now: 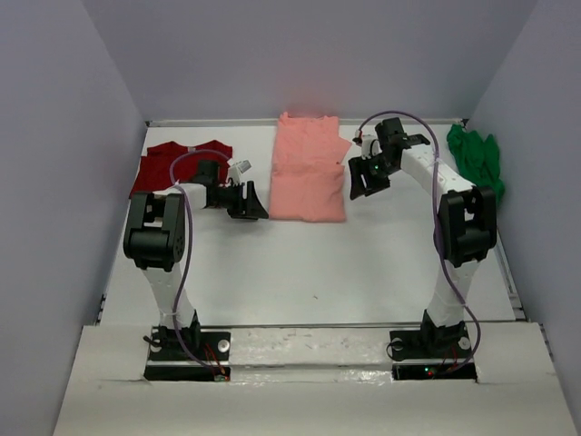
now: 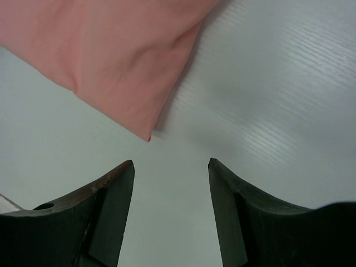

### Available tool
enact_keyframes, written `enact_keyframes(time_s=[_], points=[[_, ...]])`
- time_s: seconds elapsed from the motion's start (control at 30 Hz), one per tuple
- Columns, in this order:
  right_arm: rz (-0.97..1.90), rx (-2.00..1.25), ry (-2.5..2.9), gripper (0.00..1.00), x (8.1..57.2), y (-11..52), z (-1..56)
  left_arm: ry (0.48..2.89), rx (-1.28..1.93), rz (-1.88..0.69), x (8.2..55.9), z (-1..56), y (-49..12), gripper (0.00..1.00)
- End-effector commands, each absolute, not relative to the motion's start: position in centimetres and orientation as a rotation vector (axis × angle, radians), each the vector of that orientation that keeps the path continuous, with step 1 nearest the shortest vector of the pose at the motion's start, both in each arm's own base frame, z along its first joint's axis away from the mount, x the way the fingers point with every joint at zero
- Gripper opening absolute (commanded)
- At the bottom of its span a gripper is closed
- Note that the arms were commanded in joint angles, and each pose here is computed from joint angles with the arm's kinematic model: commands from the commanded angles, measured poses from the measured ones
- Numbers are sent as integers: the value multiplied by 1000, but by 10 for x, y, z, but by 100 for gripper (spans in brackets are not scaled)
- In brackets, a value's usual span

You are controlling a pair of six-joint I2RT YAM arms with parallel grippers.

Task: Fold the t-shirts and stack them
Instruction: Fold the tshirt

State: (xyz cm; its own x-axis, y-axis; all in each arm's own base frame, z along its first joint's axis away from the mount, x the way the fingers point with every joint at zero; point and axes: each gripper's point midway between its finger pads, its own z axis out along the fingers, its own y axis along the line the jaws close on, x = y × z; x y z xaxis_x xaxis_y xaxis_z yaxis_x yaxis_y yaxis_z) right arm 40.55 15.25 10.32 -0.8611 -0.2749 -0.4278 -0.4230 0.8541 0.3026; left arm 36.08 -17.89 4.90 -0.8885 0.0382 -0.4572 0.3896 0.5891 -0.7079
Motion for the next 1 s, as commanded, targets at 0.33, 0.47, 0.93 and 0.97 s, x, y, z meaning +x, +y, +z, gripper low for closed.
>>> enact_keyframes(time_s=[0.33,0.47,0.93,0.97], points=[[750,-512,2736,65,385,165,82,2460,383,-1261,371,43,-202,57],[779,-511,2747,66,387,168,76,2474,368,-1211,381,38,-201,52],[858,-528,2777,69,394,177,60,2499,333,-1128,391,30,-198,38],[861,-528,2778,69,394,177,59,2495,334,-1132,391,30,-199,38]])
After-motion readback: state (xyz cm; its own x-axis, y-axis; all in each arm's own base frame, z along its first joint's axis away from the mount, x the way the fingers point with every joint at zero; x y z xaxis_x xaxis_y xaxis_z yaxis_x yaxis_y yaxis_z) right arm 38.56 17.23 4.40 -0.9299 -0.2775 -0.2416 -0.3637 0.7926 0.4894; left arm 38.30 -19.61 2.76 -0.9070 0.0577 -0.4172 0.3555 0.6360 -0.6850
